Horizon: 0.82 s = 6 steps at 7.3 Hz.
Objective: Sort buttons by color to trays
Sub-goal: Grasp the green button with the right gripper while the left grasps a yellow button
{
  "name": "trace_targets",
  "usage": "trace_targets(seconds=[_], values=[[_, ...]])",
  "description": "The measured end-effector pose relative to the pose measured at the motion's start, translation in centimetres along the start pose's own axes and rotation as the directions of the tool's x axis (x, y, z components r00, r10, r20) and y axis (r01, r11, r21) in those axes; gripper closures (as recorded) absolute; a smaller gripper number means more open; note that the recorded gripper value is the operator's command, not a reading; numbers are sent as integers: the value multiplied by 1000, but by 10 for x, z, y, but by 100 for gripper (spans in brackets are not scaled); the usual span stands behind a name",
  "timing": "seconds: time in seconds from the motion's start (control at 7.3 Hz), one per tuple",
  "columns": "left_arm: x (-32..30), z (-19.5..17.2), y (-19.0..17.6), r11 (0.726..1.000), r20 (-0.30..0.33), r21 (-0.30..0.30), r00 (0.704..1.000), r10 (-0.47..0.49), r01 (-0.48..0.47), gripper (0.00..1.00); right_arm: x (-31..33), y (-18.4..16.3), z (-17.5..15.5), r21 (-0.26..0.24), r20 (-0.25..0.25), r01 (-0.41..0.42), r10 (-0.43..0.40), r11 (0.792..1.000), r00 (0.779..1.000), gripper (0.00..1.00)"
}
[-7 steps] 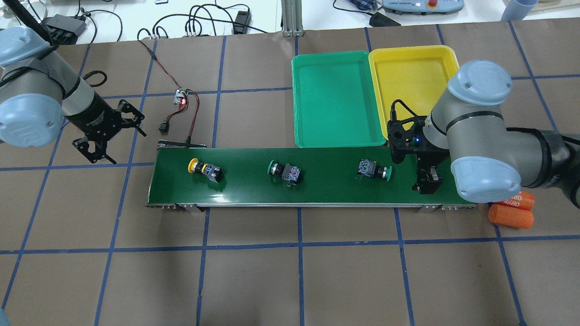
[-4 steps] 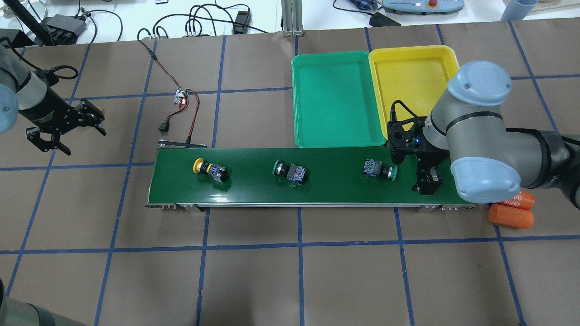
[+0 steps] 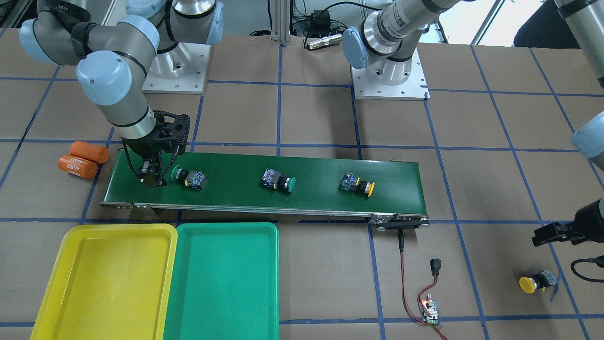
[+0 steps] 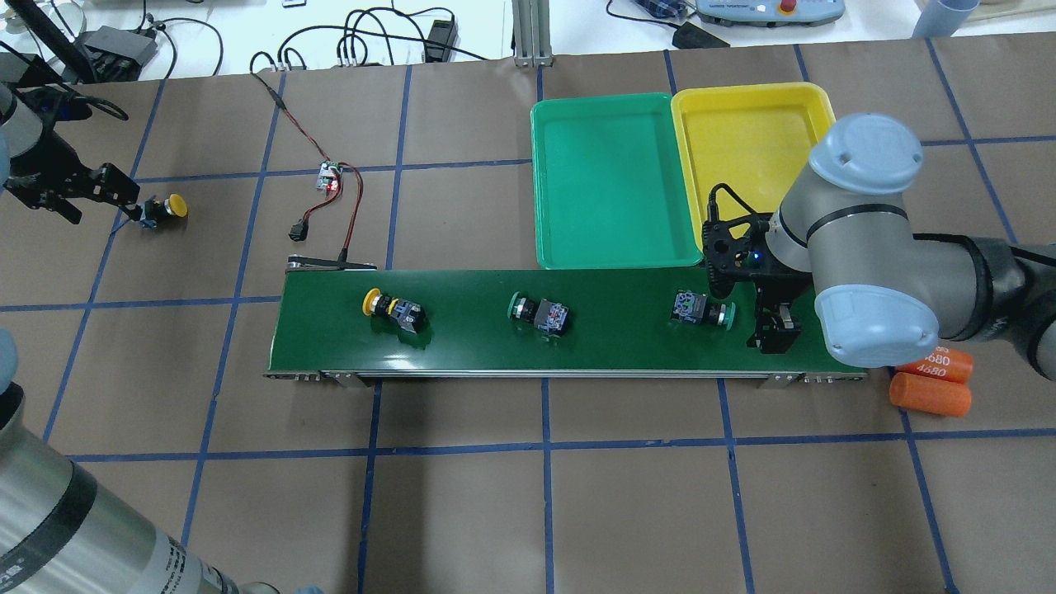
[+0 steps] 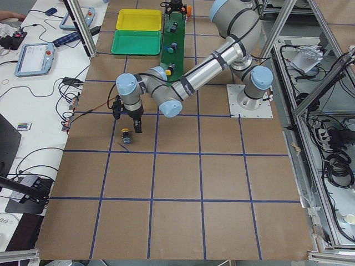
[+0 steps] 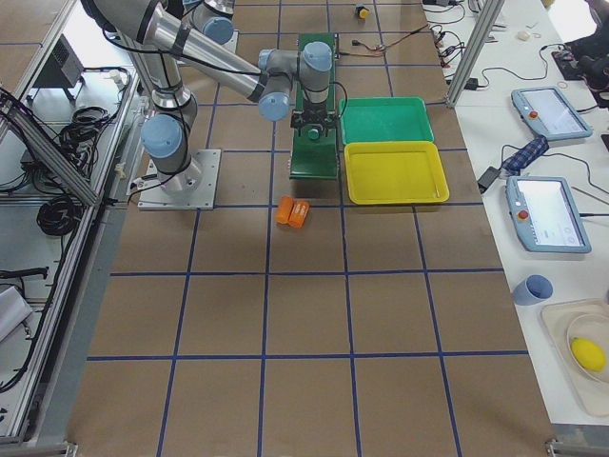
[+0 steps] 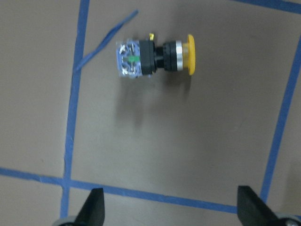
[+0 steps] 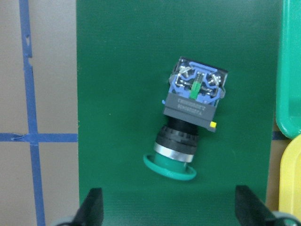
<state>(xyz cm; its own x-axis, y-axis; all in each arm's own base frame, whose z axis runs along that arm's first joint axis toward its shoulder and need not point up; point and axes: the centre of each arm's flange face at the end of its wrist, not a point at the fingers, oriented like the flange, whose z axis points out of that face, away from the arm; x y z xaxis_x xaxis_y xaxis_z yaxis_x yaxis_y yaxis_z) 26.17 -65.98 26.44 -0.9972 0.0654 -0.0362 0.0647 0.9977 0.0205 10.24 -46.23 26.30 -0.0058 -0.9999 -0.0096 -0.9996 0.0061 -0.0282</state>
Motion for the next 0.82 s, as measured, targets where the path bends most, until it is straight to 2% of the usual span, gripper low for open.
trace_targets(seconds=[0.14, 0.41, 0.55, 0.68, 0.82], values=[[-9, 11, -12, 990, 6, 6, 990, 144, -144, 0, 1, 0, 1, 0, 1, -1, 1, 1000, 1000, 0], [-17, 38, -28, 934, 31, 25, 934, 357, -358, 0, 6, -1, 8, 12, -8, -3, 3, 1000, 1000, 0], [-17, 48, -32, 908, 33, 26, 908, 417, -418, 0, 8, -2, 11, 16, -10, -1, 1, 1000, 1000, 8], [-17, 55, -34, 887, 32, 26, 887, 461, -462, 0, 8, -3, 13, 17, -8, 1, -1, 1000, 1000, 27], [-17, 58, -35, 865, 32, 28, 866, 500, -501, 0, 8, -3, 14, 16, -4, 4, -4, 1000, 1000, 39]])
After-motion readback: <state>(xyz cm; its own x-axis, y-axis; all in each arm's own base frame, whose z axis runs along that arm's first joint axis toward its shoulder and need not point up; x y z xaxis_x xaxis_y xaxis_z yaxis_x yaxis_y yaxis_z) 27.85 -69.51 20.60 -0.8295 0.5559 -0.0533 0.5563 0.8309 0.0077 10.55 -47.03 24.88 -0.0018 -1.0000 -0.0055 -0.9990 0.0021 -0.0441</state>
